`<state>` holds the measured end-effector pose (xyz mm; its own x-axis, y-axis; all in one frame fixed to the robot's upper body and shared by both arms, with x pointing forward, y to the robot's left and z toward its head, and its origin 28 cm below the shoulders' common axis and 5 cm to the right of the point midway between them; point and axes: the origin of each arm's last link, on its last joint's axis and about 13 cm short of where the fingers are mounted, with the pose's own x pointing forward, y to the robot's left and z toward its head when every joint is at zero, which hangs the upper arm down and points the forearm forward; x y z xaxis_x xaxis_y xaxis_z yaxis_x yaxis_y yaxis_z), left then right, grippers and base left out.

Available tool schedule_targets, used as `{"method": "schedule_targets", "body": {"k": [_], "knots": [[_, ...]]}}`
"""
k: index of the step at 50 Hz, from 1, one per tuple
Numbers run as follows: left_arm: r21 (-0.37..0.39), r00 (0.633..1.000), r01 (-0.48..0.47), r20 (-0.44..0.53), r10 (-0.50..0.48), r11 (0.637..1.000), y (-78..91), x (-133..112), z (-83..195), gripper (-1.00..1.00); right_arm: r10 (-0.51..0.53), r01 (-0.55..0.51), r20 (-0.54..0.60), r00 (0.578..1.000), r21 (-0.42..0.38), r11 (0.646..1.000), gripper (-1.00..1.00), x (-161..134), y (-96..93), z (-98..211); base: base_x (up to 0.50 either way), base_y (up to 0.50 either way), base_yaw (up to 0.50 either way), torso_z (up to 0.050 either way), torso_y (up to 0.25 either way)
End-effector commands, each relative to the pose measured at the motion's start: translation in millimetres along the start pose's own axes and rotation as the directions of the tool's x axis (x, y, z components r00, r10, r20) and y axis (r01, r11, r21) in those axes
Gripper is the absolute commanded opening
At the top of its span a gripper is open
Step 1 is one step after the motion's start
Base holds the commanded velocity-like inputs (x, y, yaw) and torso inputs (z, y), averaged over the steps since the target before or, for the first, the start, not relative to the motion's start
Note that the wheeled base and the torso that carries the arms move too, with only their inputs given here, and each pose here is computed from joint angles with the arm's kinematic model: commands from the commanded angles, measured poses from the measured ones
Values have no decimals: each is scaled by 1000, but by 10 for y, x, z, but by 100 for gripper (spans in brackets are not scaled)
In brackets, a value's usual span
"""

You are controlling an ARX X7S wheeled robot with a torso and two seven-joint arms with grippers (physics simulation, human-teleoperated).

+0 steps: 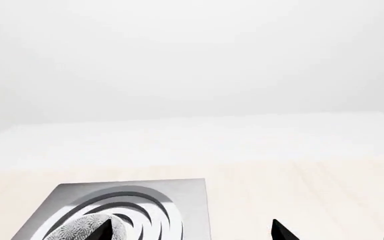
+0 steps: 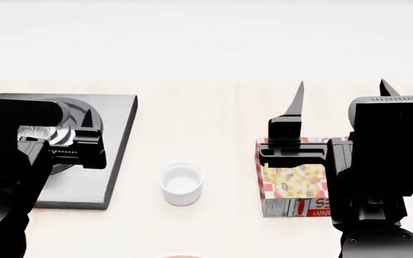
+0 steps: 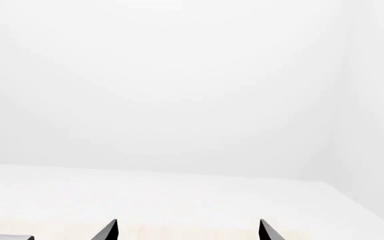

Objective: Pick the akita bowl on the stove and place it on the plate.

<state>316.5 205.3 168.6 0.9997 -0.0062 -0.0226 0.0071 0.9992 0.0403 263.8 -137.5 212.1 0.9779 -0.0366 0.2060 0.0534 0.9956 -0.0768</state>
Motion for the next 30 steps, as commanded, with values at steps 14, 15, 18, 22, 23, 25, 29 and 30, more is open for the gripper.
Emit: {"method": "schedule_targets", "body": {"k": [14, 15, 18, 22, 23, 25, 29, 30], "knots": [[-6, 999, -27, 37, 27, 1000, 53, 141, 498, 100, -6, 6, 4, 1000, 7, 1000, 100, 6, 0, -9, 0, 0, 0, 0, 0], [0, 999, -32, 38, 32, 1000, 61, 164, 525, 100, -7, 7, 4, 1000, 8, 1000, 100, 5, -1, -8, 0, 0, 0, 0, 0], [17, 998, -45, 43, 44, 999, 93, 232, 663, 100, -7, 7, 3, 1000, 10, 1000, 100, 3, -1, 2, 0, 0, 0, 0, 0], [7, 997, -67, 47, 66, 998, 125, 308, 819, 100, -5, 5, 2, 1000, 12, 1000, 100, -1, 6, 6, 0, 0, 0, 0, 0], [2, 997, -68, 47, 68, 998, 130, 338, 875, 100, -3, 3, 2, 1000, 13, 1000, 100, 3, 4, -6, 0, 0, 0, 0, 0], [26, 997, -67, 50, 66, 997, 136, 388, 942, 100, -5, 4, 4, 1000, 17, 1000, 100, 1, 5, 8, 0, 0, 0, 0, 0], [20, 994, -91, 56, 90, 996, 177, 471, 1114, 100, -4, 4, 3, 1000, 19, 1000, 100, 3, 3, 3, 0, 0, 0, 0, 0], [35, 994, -102, 54, 100, 994, 186, 490, 1133, 100, -5, 5, 3, 1000, 19, 1000, 100, 5, 2, -3, 0, 0, 0, 0, 0]]}}
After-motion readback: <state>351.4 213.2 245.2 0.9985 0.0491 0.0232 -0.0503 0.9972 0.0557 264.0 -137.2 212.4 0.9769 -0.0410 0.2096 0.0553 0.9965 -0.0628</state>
